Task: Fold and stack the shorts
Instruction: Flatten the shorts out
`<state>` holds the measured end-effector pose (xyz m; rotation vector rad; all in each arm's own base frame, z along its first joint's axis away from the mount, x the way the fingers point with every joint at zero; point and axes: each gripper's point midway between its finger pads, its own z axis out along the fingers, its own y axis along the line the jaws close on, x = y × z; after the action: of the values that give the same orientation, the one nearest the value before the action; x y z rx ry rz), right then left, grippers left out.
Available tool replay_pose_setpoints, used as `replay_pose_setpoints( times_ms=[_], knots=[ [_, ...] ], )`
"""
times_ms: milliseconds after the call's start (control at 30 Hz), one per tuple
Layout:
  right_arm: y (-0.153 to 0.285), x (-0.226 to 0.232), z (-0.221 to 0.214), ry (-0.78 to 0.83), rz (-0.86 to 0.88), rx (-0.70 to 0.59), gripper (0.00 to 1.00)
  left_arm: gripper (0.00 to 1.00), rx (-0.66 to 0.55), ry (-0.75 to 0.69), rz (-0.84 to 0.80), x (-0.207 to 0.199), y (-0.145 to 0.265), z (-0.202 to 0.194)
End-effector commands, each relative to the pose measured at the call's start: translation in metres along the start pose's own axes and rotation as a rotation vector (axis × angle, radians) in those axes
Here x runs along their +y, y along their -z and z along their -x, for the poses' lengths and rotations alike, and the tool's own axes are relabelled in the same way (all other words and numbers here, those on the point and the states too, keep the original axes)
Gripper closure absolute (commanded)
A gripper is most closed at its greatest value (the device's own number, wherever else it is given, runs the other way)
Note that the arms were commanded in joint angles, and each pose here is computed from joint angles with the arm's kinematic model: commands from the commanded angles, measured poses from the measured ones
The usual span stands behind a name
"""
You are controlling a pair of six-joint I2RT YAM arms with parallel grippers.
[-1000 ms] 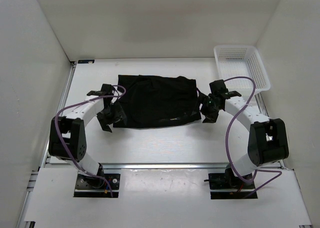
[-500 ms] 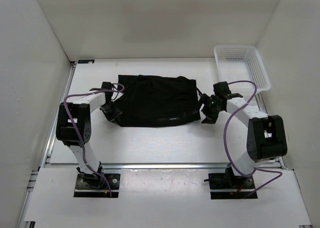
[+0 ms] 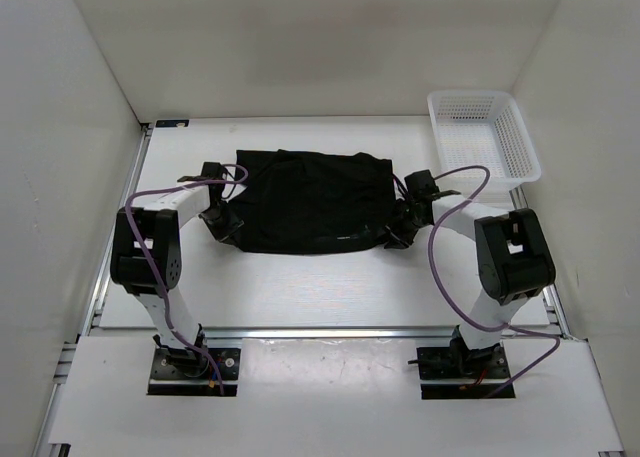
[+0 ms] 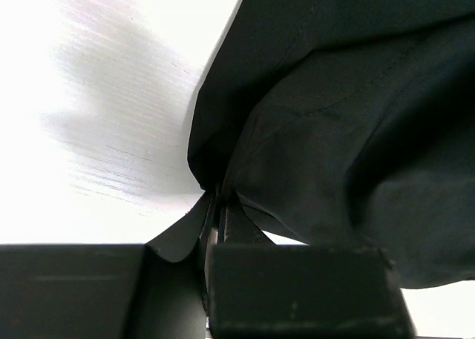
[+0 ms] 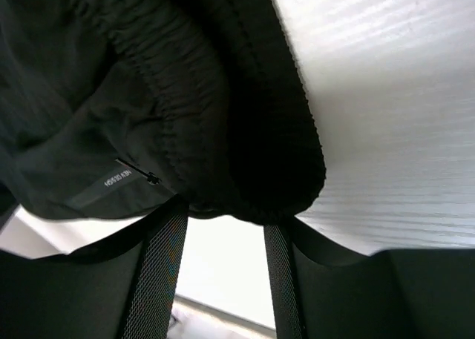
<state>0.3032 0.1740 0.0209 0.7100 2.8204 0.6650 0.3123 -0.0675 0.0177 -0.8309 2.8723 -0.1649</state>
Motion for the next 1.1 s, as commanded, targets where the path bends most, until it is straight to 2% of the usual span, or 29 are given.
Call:
replay_pose_setpoints(
  times_ms=[0, 133, 233, 267, 367, 567, 867, 967, 1033, 1067],
  knots=[
    [-0.017, -0.023, 0.009, -0.031, -0.127, -0.116, 0.5, 0.89, -0.059, -0.007, -0.062, -0.011, 0.02, 0.009],
    [-0.021, -0.027, 0.007, -0.04, -0.167, -0.169, 0.5, 0.89, -0.059, -0.016, -0.062, -0.009, 0.021, 0.007],
    [-0.026, -0.037, 0.011, -0.056, -0.218, -0.204, 0.6, 0.89, -0.052, -0.016, -0.057, -0.007, 0.019, 0.005],
    [-0.026, -0.038, 0.013, -0.055, -0.226, -0.215, 0.73, 0.89, -0.054, -0.016, -0.055, -0.005, 0.019, 0.007],
    [-0.025, -0.042, 0.022, -0.054, -0.267, -0.255, 0.99, 0.89, -0.046, -0.025, -0.048, -0.001, 0.02, 0.002],
    [0.01, -0.032, 0.03, -0.008, -0.244, -0.327, 1.0, 0.89, -0.1, -0.019, -0.067, 0.005, 0.037, 0.014],
    [0.062, -0.04, 0.001, 0.037, -0.208, -0.322, 1.0, 0.89, -0.148, -0.035, -0.139, 0.005, 0.085, 0.0],
    [0.085, -0.022, 0.018, 0.067, -0.166, -0.392, 1.0, 0.89, -0.213, -0.053, -0.198, -0.009, 0.119, 0.014],
    [0.115, 0.01, 0.049, 0.111, -0.105, -0.471, 1.0, 0.89, -0.256, -0.066, -0.202, -0.018, 0.137, 0.03],
    [0.126, 0.023, 0.059, 0.132, -0.089, -0.484, 1.0, 0.89, -0.344, -0.079, -0.243, -0.033, 0.172, 0.057]
  ],
)
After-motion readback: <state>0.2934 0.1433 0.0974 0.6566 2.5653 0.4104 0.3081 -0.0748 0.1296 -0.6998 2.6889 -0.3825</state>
